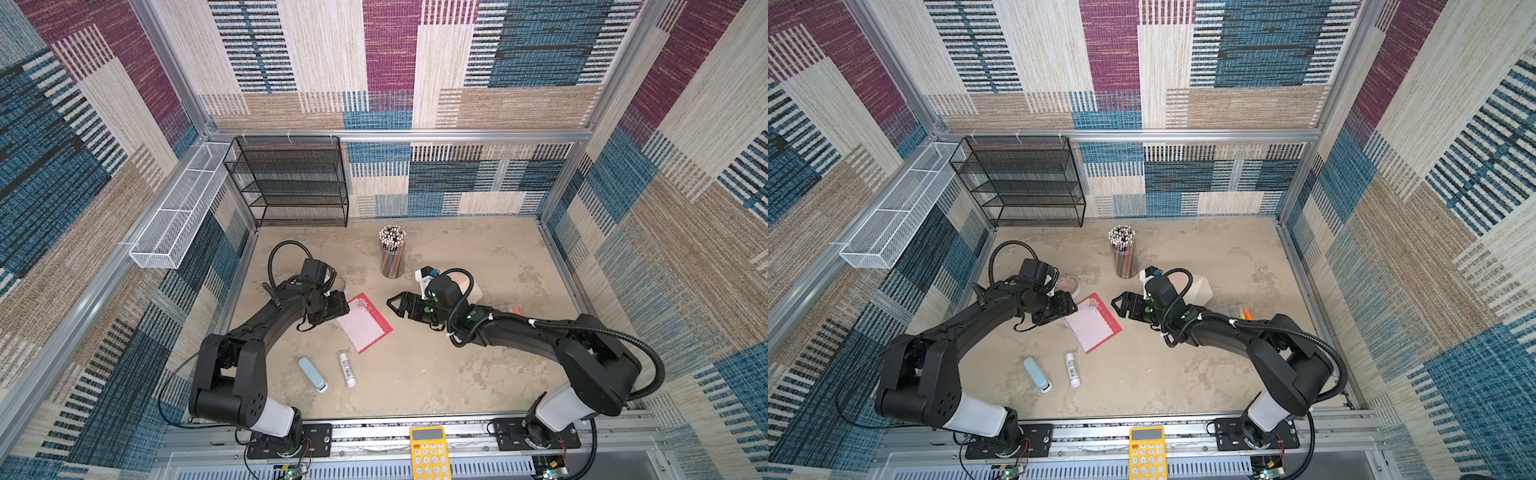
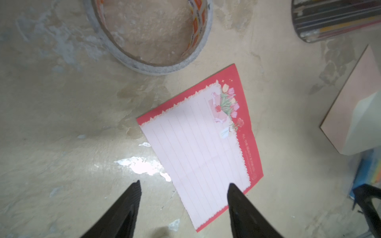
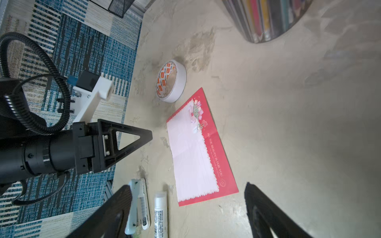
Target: Place the letter into the envelope and seal it
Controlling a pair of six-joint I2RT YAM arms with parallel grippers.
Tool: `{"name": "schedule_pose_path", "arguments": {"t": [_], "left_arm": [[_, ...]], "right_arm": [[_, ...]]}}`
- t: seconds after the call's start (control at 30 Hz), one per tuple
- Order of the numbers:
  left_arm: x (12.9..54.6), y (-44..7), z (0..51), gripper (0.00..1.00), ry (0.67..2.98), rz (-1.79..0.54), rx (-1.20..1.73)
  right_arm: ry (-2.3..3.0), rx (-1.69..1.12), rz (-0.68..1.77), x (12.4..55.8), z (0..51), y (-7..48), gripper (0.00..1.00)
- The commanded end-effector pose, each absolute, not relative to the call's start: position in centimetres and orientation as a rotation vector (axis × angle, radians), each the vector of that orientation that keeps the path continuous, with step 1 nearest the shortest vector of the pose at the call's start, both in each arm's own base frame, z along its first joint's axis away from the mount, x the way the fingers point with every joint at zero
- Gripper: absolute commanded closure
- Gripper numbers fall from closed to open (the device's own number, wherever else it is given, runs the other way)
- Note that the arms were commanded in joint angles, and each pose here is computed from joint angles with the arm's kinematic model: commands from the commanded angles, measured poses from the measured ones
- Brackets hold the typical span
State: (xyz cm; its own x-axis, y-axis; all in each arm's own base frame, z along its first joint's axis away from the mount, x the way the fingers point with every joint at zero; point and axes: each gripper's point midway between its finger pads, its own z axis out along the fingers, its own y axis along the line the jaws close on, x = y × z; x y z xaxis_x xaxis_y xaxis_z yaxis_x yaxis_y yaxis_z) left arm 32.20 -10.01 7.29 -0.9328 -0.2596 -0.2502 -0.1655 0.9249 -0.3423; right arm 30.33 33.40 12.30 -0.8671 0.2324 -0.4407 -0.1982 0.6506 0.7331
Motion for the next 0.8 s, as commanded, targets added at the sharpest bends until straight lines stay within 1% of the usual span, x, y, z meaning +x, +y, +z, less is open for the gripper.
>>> {"name": "schedule_pose_path", "arguments": {"t": [0.0, 0.1, 0.47, 0.53, 0.77], "left_arm": [[33.1, -9.5, 6.8, 0.29, 2.769, -0.415, -0.324], [33.9, -9.0, 6.5, 0.28, 2.765, -0.369, -0.322], [35.2, -8.2, 4.7, 0.25, 2.764, -0.338, -0.340], [35.5, -8.1, 4.4, 0.24, 2.764, -0.342, -0.350], [35.9, -7.8, 4.3, 0.22, 2.759, -0.377, -0.377]], "right_arm": [[2.354, 0.019, 1.197, 30.2, 12.7, 34.9, 0.12], [2.377, -0.015, 1.201, 30.2, 12.2, 35.6, 0.16], [2.429, -0.080, 1.247, 30.5, 10.7, 38.0, 0.48], [2.439, -0.085, 1.257, 30.5, 10.3, 38.4, 0.51], [2.474, -0.099, 1.273, 30.5, 9.0, 39.6, 0.54]]}}
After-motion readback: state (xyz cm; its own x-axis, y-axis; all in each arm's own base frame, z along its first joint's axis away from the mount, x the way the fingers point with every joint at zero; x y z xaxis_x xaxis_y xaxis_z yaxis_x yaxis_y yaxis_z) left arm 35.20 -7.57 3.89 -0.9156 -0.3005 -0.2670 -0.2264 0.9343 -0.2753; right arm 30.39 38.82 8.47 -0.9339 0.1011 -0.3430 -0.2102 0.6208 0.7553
